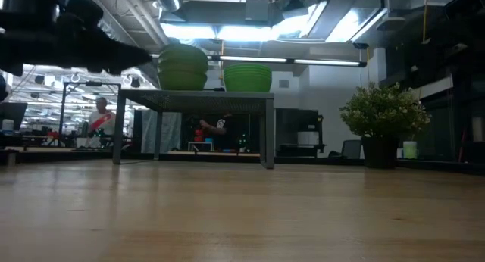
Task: Pick & Place Mini bowls
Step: Return to Home Position
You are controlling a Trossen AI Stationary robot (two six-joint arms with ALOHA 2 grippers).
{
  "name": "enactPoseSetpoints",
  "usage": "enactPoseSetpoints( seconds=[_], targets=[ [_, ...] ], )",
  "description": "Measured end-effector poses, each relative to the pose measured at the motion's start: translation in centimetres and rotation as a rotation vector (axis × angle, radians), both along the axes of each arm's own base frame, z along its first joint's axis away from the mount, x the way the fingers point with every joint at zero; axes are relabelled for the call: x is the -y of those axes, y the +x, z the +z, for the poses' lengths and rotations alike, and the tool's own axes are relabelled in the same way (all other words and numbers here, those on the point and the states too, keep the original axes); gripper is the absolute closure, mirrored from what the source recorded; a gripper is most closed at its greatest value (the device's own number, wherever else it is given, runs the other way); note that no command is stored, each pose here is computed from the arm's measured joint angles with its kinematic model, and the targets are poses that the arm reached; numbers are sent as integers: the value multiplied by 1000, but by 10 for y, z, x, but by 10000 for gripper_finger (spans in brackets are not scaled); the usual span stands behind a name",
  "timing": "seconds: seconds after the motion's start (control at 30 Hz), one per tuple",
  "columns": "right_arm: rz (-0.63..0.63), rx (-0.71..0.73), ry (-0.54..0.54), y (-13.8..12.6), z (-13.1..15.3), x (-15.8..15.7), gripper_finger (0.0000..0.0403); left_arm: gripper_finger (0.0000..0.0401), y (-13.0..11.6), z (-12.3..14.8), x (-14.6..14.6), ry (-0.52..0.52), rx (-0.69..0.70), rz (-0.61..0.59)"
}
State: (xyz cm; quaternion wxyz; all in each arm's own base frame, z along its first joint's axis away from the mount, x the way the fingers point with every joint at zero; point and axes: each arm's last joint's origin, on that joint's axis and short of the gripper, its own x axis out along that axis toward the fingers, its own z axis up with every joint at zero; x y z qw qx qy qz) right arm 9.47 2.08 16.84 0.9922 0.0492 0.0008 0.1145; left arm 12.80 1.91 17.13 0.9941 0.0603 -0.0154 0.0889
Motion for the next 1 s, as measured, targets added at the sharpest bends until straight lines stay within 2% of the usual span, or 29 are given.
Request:
enactPoseSetpoints(
  seconds=[0.1, 0.27, 0.6, 1.0],
  targets=[
    [0, 0, 0, 0, 0, 0, 157, 273, -5, 8, 0, 51, 62, 13],
    [0, 0, 1, 0, 0, 0, 157, 273, -15, 12, -4, 48, 106, 54],
    [0, 0, 1, 0, 0, 0, 157, 274, -33, 7, -3, -13, 89, 76],
    [0, 0, 0, 0, 0, 0, 157, 273, -33, -3, -3, -73, -1, 68]
  ],
)
